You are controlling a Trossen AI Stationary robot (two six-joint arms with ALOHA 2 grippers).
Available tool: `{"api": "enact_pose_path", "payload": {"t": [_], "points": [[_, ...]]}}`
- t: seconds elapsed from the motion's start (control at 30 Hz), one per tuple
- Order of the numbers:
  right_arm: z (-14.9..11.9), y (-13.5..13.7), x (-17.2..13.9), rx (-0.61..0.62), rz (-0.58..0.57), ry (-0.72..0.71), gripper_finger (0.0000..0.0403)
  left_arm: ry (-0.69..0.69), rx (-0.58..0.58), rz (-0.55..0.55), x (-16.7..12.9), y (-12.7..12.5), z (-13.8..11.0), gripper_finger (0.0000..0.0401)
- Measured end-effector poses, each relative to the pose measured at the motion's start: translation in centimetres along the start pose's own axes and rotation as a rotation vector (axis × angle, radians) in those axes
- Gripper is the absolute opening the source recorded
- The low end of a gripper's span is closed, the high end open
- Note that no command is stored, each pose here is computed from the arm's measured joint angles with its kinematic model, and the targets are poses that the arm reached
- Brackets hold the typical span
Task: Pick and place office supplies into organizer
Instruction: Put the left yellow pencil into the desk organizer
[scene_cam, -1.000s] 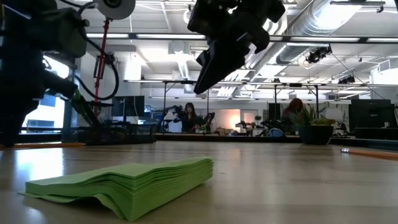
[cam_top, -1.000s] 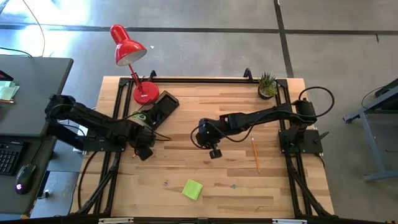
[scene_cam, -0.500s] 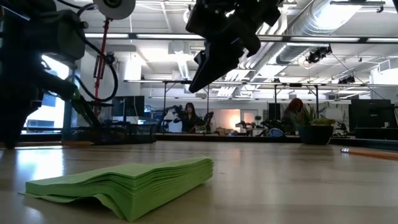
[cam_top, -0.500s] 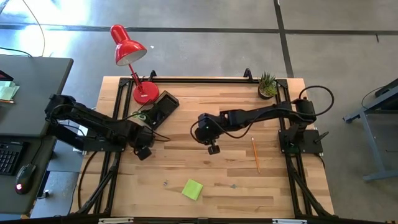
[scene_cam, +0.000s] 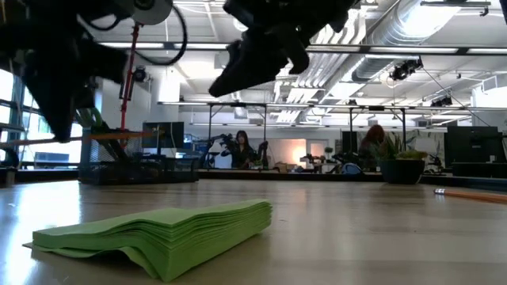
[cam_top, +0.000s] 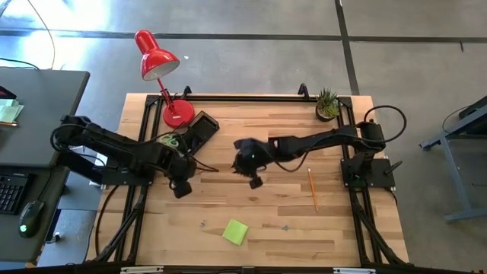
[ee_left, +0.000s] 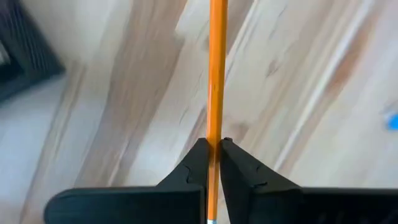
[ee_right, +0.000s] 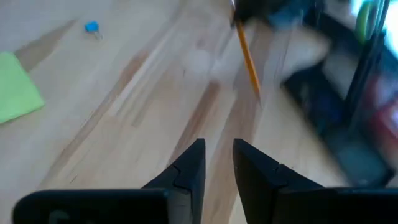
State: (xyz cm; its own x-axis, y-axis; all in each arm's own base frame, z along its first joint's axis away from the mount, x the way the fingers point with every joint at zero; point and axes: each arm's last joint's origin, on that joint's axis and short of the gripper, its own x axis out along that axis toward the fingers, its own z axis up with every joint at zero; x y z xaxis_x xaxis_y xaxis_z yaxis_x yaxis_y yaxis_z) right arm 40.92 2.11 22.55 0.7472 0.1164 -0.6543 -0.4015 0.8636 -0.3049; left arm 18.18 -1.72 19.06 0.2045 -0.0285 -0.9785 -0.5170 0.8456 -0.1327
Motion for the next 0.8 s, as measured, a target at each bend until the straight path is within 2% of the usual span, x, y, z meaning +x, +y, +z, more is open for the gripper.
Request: {"api": "enact_pose_path", "payload": {"t": [0.13,0.23,0.33,0.53,0.67,0.8], "points": [[0.8,2.1,0.8,-0.214,-0.111,0.065,0.0074,-0.061,0.023,-0.019,-1.6,-0.7,1.1,0.0004],[1.5,3.4,0.9,-0.311,-0.217,0.122,0.0074,-0.086,0.033,-0.013,-2.5,-1.0,1.5,0.0006],[2.5,4.3,0.8,-0.385,-0.301,0.118,0.0074,-0.127,0.041,0.004,-3.1,-1.2,1.9,0.0002],[3.9,5.5,0.6,-0.635,-0.353,0.09,0.0074,-0.214,0.076,-0.068,-4.0,-2.0,2.9,0.0003],[4.6,5.8,0.4,-0.745,-0.438,0.112,0.0074,-0.244,0.082,-0.088,-4.7,-2.3,3.3,0.0002],[4.7,5.9,0.4,-0.836,-0.435,0.125,0.0074,-0.282,0.079,-0.097,-5.3,-2.1,4.1,0.0004]]}}
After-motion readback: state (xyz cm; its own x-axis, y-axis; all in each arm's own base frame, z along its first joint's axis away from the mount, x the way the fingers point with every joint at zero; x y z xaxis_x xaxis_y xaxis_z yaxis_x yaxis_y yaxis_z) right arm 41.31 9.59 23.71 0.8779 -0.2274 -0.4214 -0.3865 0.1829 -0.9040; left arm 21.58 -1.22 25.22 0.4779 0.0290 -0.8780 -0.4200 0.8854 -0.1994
